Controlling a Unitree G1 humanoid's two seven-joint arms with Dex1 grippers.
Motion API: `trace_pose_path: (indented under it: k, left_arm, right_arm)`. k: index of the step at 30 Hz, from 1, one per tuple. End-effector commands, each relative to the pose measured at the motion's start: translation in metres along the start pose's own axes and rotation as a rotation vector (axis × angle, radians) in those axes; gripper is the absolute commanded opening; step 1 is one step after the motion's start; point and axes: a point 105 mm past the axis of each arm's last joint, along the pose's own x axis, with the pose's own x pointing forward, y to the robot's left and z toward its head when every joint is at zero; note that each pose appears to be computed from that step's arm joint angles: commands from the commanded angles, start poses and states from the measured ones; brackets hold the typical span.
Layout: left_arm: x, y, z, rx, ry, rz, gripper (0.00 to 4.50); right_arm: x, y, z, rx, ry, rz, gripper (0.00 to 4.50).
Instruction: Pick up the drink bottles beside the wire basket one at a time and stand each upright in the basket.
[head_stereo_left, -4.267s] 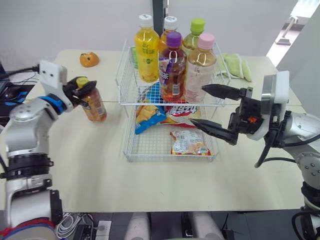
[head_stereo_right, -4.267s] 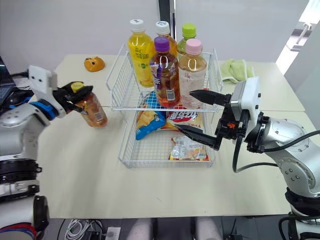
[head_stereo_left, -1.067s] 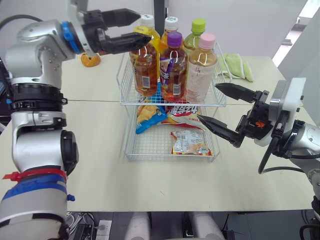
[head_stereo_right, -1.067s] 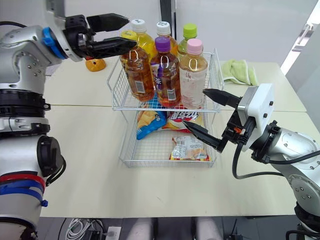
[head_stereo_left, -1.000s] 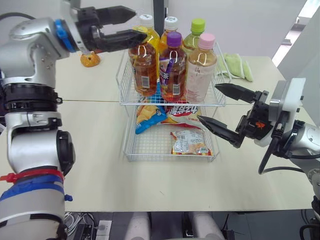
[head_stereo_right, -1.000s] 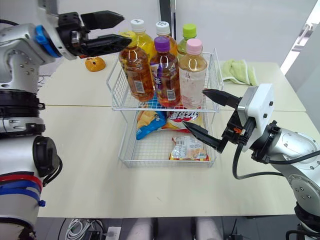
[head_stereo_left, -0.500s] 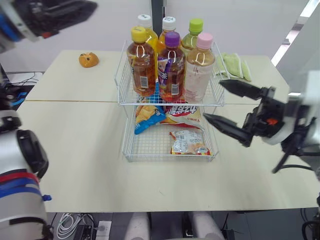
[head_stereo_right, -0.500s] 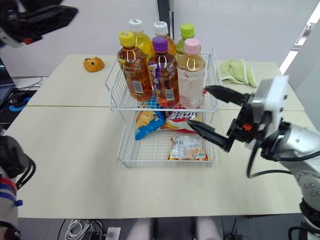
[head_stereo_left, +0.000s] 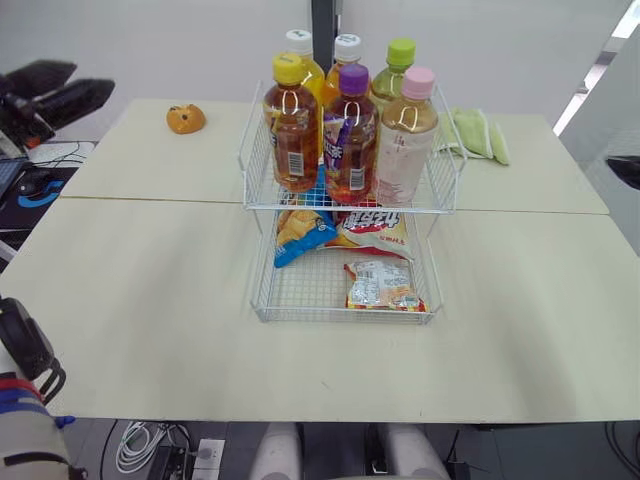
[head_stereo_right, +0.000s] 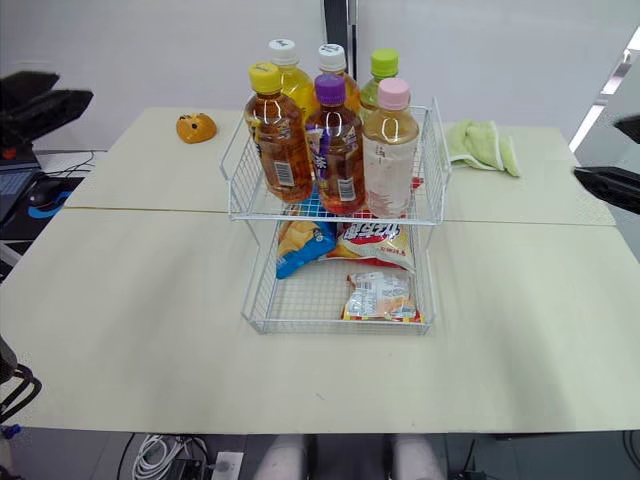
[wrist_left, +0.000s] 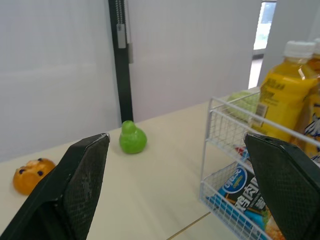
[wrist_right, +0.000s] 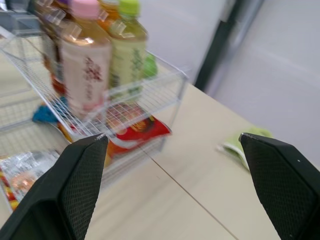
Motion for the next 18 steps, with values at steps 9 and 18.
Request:
trace_pose_path:
  k: [9, 18]
  left_arm:
    - [-0.032, 0.009, -0.104, 0.045, 0.207, 0.133, 4.47]
    - [-0.058, 0.005, -0.150, 0.084, 0.367, 0.173, 4.47]
  right_arm:
    - [-0.010, -0.024, -0.098, -0.028, 0.143, -0.028, 4.50]
    - [0.009, -0.022, -0.130, 0.043, 0.177, 0.028, 4.50]
